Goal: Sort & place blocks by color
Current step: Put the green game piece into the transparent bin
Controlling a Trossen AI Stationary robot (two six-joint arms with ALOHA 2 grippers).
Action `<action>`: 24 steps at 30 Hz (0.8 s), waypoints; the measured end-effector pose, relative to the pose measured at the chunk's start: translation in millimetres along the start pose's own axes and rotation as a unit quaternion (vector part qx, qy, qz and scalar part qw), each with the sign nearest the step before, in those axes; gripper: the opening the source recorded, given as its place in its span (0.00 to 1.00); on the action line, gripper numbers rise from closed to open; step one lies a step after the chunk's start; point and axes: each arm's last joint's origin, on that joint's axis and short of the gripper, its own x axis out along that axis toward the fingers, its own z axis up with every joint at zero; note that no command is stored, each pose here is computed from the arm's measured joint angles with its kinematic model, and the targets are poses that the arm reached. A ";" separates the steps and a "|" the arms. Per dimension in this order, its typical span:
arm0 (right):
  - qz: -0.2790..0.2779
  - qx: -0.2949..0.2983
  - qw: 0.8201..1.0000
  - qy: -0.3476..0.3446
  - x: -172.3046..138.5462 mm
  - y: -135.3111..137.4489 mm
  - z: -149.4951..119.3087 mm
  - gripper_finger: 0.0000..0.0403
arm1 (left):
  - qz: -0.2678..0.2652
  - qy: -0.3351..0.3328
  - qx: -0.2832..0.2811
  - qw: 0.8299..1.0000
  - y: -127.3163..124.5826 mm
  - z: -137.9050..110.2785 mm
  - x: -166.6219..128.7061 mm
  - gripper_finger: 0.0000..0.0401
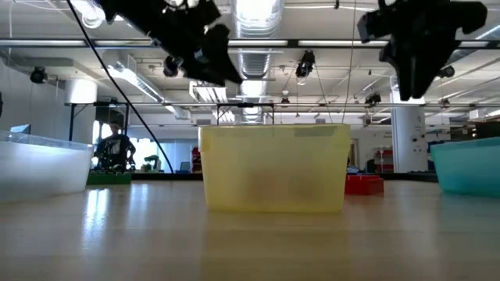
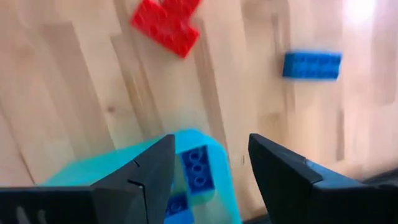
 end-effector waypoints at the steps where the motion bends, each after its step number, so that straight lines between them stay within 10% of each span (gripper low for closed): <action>1: 0.001 -0.002 1.000 -0.010 -4.6 -0.3 1.9 0.48 | 0.014 0.033 -0.014 0.999 6.0 -2.1 2.4 0.76; 8: -0.006 -0.018 0.998 -0.068 -30.8 -4.6 7.2 0.48 | 0.126 0.236 -0.056 0.962 56.7 -24.6 8.8 0.76; 16: -0.019 -0.025 0.994 -0.107 -42.2 -9.8 1.4 0.48 | 0.068 0.457 -0.027 0.887 111.6 -54.8 6.0 0.76; 24: -0.013 -0.041 0.989 -0.140 -44.6 -8.7 6.0 0.48 | 0.080 0.538 -0.037 0.838 156.1 -69.1 1.2 0.76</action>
